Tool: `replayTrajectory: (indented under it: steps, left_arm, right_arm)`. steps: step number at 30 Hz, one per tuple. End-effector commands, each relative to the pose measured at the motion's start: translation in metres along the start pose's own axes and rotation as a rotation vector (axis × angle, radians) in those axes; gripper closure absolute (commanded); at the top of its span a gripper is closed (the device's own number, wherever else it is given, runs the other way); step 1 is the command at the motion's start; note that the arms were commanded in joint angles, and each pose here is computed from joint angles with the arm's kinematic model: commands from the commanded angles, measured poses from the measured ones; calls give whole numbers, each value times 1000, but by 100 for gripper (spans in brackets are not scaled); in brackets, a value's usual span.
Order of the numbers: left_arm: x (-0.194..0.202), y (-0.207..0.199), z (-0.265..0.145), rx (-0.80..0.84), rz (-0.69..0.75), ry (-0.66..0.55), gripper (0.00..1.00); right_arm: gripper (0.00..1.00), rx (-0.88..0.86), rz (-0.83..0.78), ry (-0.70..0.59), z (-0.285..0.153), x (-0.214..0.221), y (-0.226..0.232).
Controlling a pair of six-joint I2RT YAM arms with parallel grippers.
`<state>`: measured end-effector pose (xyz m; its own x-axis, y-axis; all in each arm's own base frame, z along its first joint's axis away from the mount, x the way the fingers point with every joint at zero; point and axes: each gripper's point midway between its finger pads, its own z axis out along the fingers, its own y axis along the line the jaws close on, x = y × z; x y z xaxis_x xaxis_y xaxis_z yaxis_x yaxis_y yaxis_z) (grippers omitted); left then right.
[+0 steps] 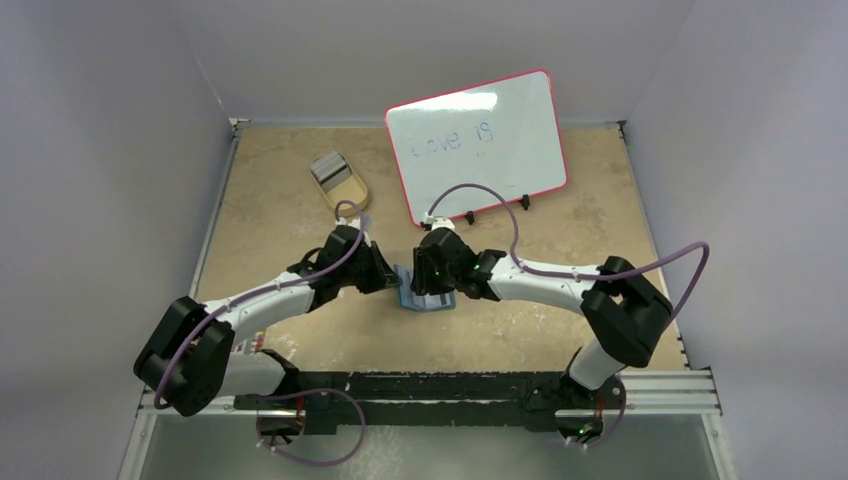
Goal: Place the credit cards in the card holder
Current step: Turn over the card slot in the card holder.
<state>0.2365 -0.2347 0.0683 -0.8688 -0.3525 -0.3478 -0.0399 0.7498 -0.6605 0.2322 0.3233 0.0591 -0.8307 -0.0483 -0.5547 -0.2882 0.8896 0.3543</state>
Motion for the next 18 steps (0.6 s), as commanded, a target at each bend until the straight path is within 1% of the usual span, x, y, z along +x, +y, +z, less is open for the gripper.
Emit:
replayTrajectory:
  steps: [1, 3, 7, 9, 14, 18]
  left_arm:
    - [-20, -24, -7, 56, 34, -64, 100]
    - [-20, -20, -6, 41, 40, -65, 100]
    - [-18, -13, -2, 14, 48, -62, 100]
    - [-18, -10, -2, 0, 54, -65, 98]
    - [-20, -5, -3, -24, 61, -79, 91]
    - [-22, -2, -3, -39, 67, -82, 87]
  right_arm:
    - [58, 114, 2, -46, -19, -13, -20]
    - [58, 138, 8, -8, -24, -1, -28]
    - [59, 232, 10, -11, -31, 8, -54]
    - [60, 255, 17, -14, -34, 11, -60]
    - [61, 285, 26, -40, -43, 4, -65]
    - [61, 261, 28, -71, -50, -9, -55]
